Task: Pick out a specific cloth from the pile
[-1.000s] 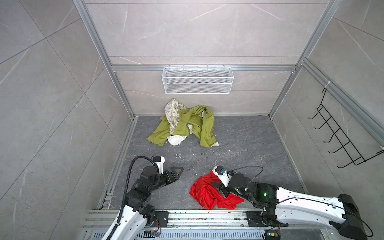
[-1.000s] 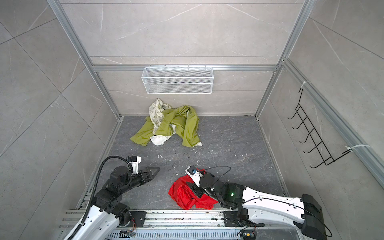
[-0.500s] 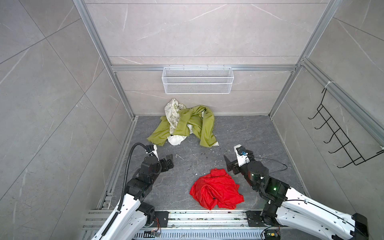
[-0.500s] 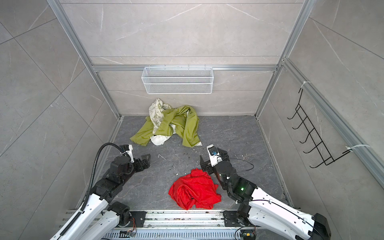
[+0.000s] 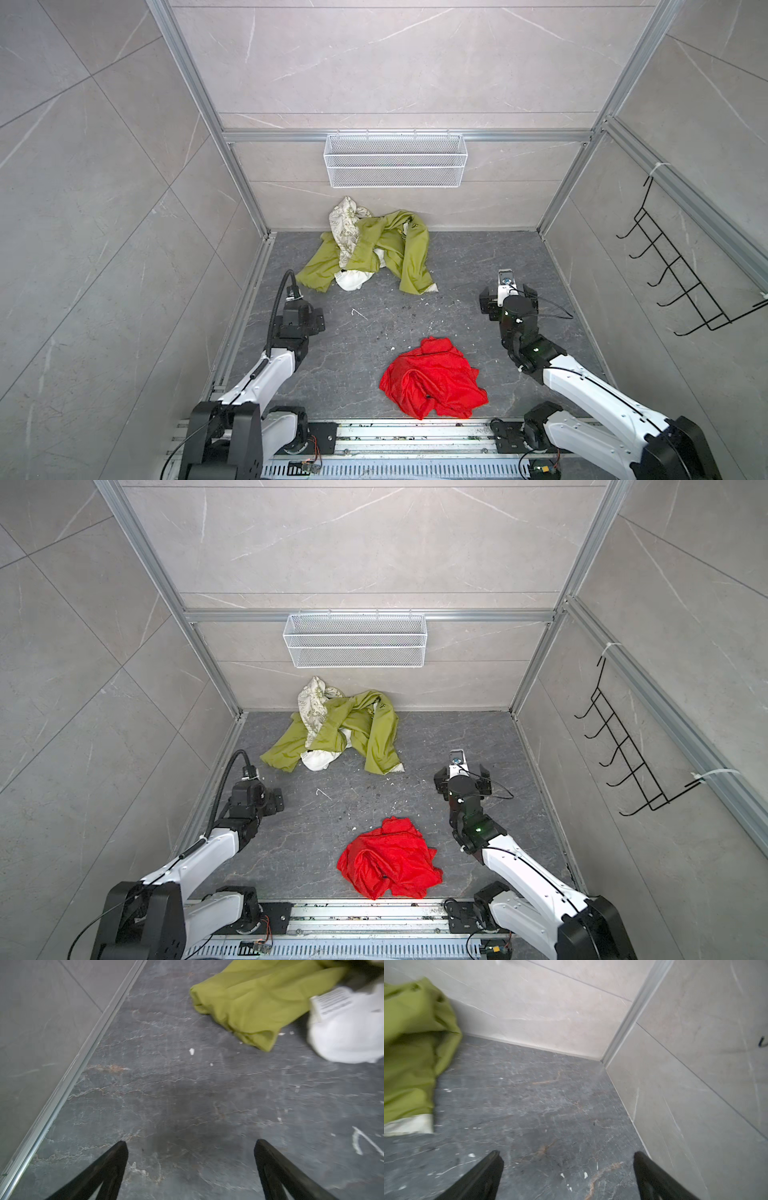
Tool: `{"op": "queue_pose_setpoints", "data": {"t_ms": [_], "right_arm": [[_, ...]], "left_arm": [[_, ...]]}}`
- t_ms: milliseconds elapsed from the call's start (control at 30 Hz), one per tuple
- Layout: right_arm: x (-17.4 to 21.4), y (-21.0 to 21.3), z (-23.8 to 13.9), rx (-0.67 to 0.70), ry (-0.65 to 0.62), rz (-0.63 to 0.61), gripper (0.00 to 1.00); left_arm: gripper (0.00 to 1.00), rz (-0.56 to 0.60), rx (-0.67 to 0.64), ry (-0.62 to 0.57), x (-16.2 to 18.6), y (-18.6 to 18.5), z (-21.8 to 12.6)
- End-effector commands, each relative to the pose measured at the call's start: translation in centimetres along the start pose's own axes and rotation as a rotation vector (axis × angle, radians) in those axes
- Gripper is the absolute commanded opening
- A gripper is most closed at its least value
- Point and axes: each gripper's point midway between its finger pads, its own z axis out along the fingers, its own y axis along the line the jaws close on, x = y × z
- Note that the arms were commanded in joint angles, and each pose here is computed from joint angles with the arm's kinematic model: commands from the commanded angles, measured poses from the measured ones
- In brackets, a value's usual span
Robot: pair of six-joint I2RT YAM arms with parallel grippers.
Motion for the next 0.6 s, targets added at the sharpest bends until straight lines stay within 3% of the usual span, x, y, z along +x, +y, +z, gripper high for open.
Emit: {"op": "queue_pose_setpoints", "data": {"t_ms": [0,100,233,467,567], "right_arm": [[0.2,0.5,1.9,-0.040,-0.108,0.083,1.00],[-0.4,0.7,2.6,-0.032,-0.157,0.043,0.99],[-1.0,-0.4,3.3,-0.079,-0.223,0.132,1.00],[1.9,0.8,1.4,-0.185,-0.107,0.139,1.00],[3.4,0.3,2.0,-0.122,-0.139,0.144,0.99]], "left_arm": [[0.98,0.048,0.096,-0.157,-4.4,-1.9,0.8],[0.99,0.059,0.106,-0.219,-6.1,-2.4,1.9],[0.99,0.070,0.138,-0.264,-6.3,-3.3,3.2],[0.99,0.006,0.177,-0.302,-5.2,-2.3,3.4],[0.99,0.006,0.180,-0.306,-5.2,-2.3,3.4]]}}
